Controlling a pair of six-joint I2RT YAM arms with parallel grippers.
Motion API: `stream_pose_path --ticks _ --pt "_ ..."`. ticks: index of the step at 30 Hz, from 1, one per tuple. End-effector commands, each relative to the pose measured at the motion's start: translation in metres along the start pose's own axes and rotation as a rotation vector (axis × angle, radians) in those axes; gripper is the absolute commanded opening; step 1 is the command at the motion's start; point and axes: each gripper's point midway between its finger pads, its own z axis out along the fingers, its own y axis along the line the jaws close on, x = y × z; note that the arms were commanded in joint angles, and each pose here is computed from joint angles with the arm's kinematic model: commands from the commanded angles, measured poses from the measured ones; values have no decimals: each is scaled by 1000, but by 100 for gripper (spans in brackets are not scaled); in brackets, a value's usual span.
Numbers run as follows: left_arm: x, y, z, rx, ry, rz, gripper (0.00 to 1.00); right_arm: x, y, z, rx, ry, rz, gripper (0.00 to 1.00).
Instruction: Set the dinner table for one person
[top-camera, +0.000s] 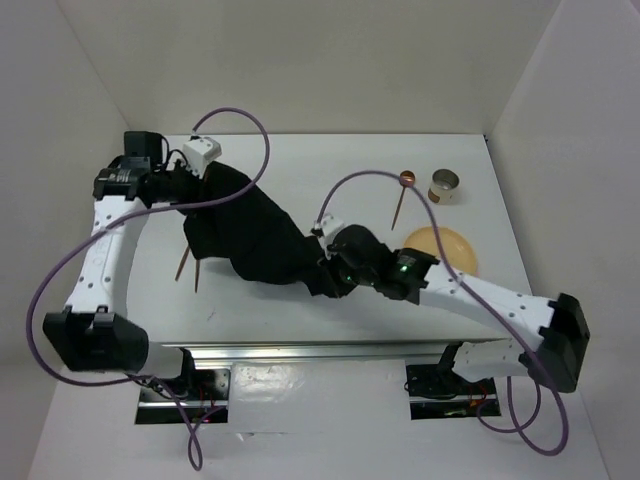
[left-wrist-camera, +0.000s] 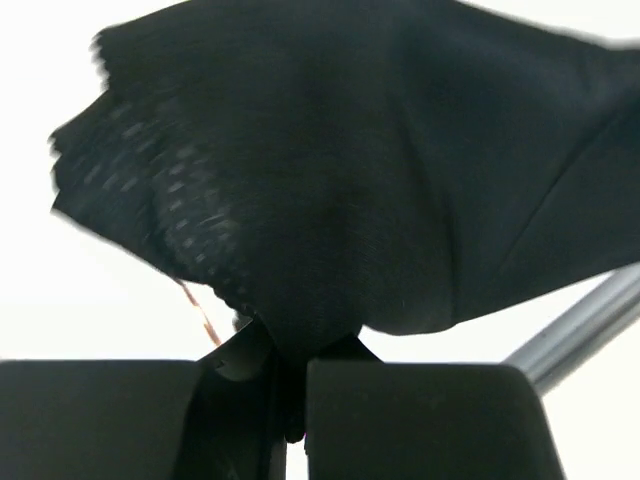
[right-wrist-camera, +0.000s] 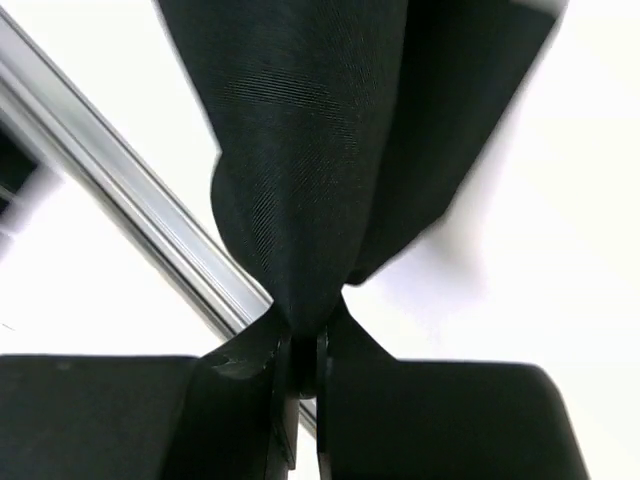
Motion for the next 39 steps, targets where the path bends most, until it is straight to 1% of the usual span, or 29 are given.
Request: stream_pose_path --ticks 1,2,3,5,8,9,12,13,14,16,19,22,23,24,25,26,27,28,29,30,31,32,33,34,35,36,37,38,39 --pt "-41 -16 -65 -92 -180 148 0 -98 7 -89 24 -298 13 0" --pt "-43 -20 -73 -103 -199 160 0 -118 15 -114 -12 -359 15 0" --pt "-44 -27 -89 -128 -227 179 0 -120 20 -125 -40 -364 12 0" --pt "-45 -35 -103 -144 -256 197 0 -132 34 -150 -114 -410 3 0" --pt "-40 -51 -118 -139 -273 208 0 -133 54 -176 -239 -443 -14 0" --pt "-32 -49 -118 -151 -244 191 0 -132 61 -184 -280 -444 -25 0" --pt "-23 -49 -126 -189 -220 155 0 -131 71 -202 -342 -436 -14 0" --pt "-18 -50 -125 -190 -204 137 0 -128 73 -202 -356 -420 12 0" --pt "-10 -52 -125 -185 -174 120 0 -128 74 -210 -362 -429 21 0" --pt "-4 -53 -124 -184 -152 95 0 -127 76 -216 -381 -434 41 0" --pt "10 -54 -113 -157 -103 43 0 -123 79 -225 -408 -430 87 0" --pt "20 -57 -95 -100 -71 -15 0 -117 65 -215 -327 -397 172 0" --pt "19 -57 -90 -84 -71 -29 0 -114 61 -202 -288 -359 193 0" --pt "22 -52 -79 -71 -45 -55 0 -118 46 -192 -192 -353 284 0" --pt "20 -50 -73 -57 -39 -75 0 -119 38 -182 -133 -333 322 0" --pt "22 -46 -65 -50 -25 -83 0 -123 35 -160 -80 -283 338 0" --pt "17 -37 -57 -61 -28 -90 0 -123 29 -147 -25 -253 325 0" --pt "18 -27 -40 -43 12 -114 0 -125 24 -135 20 -225 325 0" --pt "13 -20 -33 -42 16 -125 0 -134 18 -111 72 -181 321 0" --pt "7 -13 -23 -31 13 -135 0 -133 9 -102 118 -144 319 0" --pt "4 -8 -12 -18 21 -168 0 -138 -1 -93 155 -135 333 0" --pt "9 2 12 11 67 -208 0 -146 -22 -86 182 -129 348 0" --pt "4 9 22 20 65 -224 0 -157 -34 -70 183 -123 359 0" --pt "3 16 35 25 79 -248 0 -159 -40 -60 135 -97 346 0" --pt "2 24 48 26 86 -281 0 -166 -82 -56 159 -107 404 0" --pt "14 38 76 32 145 -329 0 -169 -102 -49 143 -107 436 0" --pt "7 50 86 12 142 -334 0 -171 -127 -29 121 -100 465 0" --pt "8 58 98 4 156 -367 0 -169 -140 -20 49 -78 487 0" --pt "-1 74 104 -23 138 -373 0 -169 -190 -4 82 -75 566 5"
